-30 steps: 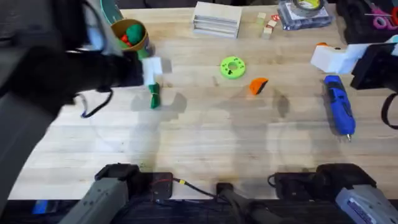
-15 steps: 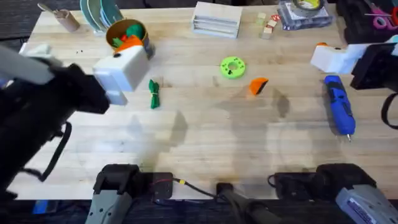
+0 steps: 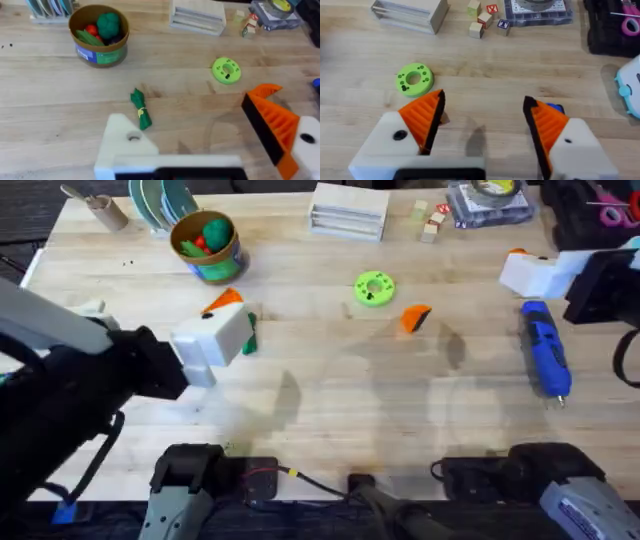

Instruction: Pick up the gripper from the table and insert it into the empty holder that is missing its gripper. Then pick up a screw, insert it into the mounting hole, and use the screwdriver to tighten it. Finally, clean up the table by picking up the vegetable and placing it into the bucket.

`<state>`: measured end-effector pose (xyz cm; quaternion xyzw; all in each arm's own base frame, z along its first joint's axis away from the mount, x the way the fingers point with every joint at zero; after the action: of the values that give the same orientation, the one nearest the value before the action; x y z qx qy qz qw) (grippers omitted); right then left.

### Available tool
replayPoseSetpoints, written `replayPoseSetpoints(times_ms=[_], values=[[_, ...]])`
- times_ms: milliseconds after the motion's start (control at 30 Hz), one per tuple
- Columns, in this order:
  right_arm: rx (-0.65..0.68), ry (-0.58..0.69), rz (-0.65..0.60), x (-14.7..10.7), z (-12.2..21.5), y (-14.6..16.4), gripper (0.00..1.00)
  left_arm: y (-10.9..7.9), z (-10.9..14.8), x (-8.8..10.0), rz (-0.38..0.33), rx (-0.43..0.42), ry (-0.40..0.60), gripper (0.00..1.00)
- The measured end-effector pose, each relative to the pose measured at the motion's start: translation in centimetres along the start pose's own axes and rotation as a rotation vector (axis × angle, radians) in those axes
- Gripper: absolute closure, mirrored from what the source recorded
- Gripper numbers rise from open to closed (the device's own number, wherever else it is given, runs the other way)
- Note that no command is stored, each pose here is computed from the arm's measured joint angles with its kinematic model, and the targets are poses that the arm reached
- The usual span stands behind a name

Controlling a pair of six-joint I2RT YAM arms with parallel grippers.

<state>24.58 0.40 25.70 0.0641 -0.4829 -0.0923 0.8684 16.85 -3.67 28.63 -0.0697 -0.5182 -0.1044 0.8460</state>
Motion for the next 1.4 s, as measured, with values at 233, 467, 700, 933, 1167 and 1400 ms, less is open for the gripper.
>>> replayPoseSetpoints(times_ms=[233, 467, 700, 933, 1167, 1400], values=[[0.0, 0.0, 0.0, 0.0, 0.0, 0.0, 0.008, 0.7, -0.6, 3.4, -0.036, 0.027, -0.157, 0.008], [0.0, 0.0, 0.0, 0.0, 0.0, 0.0, 0.009, 0.9, -5.0, 2.0, -0.071, 0.015, -0.276, 0.008], [0.0, 0.0, 0.0, 0.0, 0.0, 0.0, 0.01, 0.1, -6.4, -0.1, -0.111, -0.01, -0.418, 0.008], [0.0, 0.0, 0.0, 0.0, 0.0, 0.0, 0.01, -0.1, -7.6, -2.9, -0.125, -0.014, -0.48, 0.008], [0.0, 0.0, 0.0, 0.0, 0.0, 0.0, 0.009, -0.4, -8.8, -4.4, -0.144, -0.03, -0.549, 0.008], [0.0, 0.0, 0.0, 0.0, 0.0, 0.0, 0.007, -0.5, -10.3, -6.5, -0.137, -0.044, -0.503, 0.008]])
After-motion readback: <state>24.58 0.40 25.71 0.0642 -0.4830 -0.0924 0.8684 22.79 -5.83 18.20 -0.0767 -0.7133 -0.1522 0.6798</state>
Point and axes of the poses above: each hand's point on the last joint's axis, 136 mm out from that joint toward the fingers, its own z axis back along the fingers, its own y axis along the line the jaws close on, x = y × z, the point moved 1 cm from there along z, back along the fingers, and after that the axes turned 13 degrees about -z, right-handed, at the moved point
